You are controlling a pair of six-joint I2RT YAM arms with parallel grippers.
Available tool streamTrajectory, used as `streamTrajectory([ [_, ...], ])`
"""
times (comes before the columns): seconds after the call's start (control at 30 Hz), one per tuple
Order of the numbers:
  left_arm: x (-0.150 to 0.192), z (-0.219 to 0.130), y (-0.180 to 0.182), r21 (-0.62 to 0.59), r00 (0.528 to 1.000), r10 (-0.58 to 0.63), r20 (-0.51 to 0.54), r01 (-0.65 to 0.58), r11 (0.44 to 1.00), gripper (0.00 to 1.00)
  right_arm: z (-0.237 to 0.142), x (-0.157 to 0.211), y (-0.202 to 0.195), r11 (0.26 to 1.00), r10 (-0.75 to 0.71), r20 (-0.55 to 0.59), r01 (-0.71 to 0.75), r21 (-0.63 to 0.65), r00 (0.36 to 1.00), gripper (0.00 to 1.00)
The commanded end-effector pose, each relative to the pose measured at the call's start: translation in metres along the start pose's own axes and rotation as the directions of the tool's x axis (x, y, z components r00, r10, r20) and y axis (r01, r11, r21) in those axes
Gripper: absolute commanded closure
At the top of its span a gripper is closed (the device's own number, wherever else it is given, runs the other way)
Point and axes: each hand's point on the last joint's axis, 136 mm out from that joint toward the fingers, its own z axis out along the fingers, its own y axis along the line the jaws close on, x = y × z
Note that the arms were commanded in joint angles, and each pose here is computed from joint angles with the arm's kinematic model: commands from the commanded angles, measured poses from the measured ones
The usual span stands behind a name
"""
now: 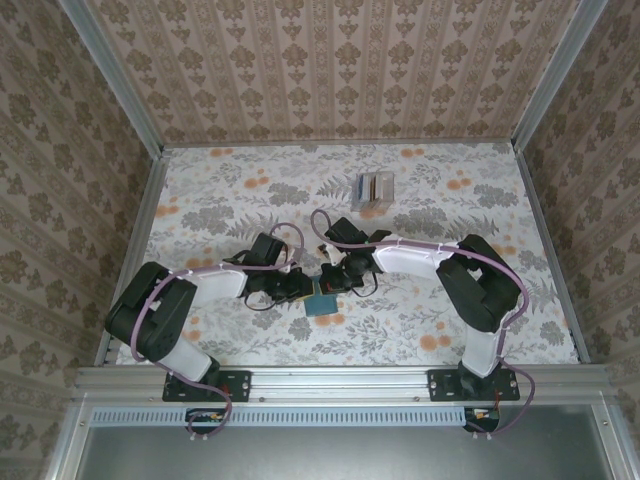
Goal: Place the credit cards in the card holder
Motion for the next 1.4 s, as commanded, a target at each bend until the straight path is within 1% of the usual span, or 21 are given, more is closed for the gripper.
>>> streamTrajectory([
  [0.0, 0.006, 0.004, 0.016, -0.041, 0.999, -0.044, -0.011, 0.043, 0.998, 0.85, 0.006, -0.003, 0.002, 1.000, 0.015, -0.004, -0.015, 0.012, 1.000, 1.00],
  [0.43, 0.005, 0.005, 0.016, -0.035, 0.999, -0.046, -0.007, 0.045, 0.998, 0.86, 0.020, 0.011, -0.001, 1.000, 0.024, -0.070, -0.022, 0.021, 0.997, 1.00],
  [0.67, 0.004, 0.004, 0.014, -0.025, 0.999, -0.047, 0.000, 0.047, 0.999, 0.86, 0.021, 0.017, -0.003, 0.999, 0.021, -0.091, -0.018, 0.036, 0.996, 1.00],
  [0.77, 0.004, 0.004, 0.015, -0.027, 0.999, -0.046, 0.002, 0.046, 0.999, 0.86, 0.024, 0.021, -0.012, 0.997, 0.031, -0.106, -0.023, 0.077, 0.994, 1.00],
  [0.97, 0.003, 0.003, 0.014, -0.021, 0.999, -0.045, 0.005, 0.045, 0.999, 0.86, 0.038, 0.035, -0.041, 0.974, 0.064, -0.155, -0.028, 0.226, 0.986, 1.00],
  [1.17, 0.001, 0.002, 0.012, -0.014, 0.999, -0.044, 0.020, 0.045, 0.999, 0.86, 0.054, 0.054, -0.074, 0.939, 0.150, -0.199, -0.077, 0.335, 0.968, 1.00],
  [1.23, 0.000, 0.001, 0.010, -0.003, 0.998, -0.044, 0.035, 0.044, 0.999, 0.86, 0.054, 0.051, -0.070, 0.947, 0.146, -0.185, -0.083, 0.311, 0.972, 1.00],
  [1.3, -0.003, -0.003, 0.007, 0.005, 0.998, -0.038, 0.052, 0.038, 0.999, 0.86, 0.048, 0.039, -0.057, 0.963, 0.118, -0.128, -0.082, 0.257, 0.985, 1.00],
  [1.33, -0.006, -0.006, 0.005, 0.006, 0.997, -0.032, 0.065, 0.032, 0.999, 0.86, 0.042, 0.031, -0.048, 0.970, 0.099, -0.091, -0.076, 0.230, 0.991, 0.98],
  [1.37, -0.010, -0.011, 0.002, 0.006, 0.997, -0.024, 0.078, 0.024, 1.000, 0.86, 0.034, 0.023, -0.040, 0.977, 0.080, -0.054, -0.068, 0.201, 0.995, 0.93],
])
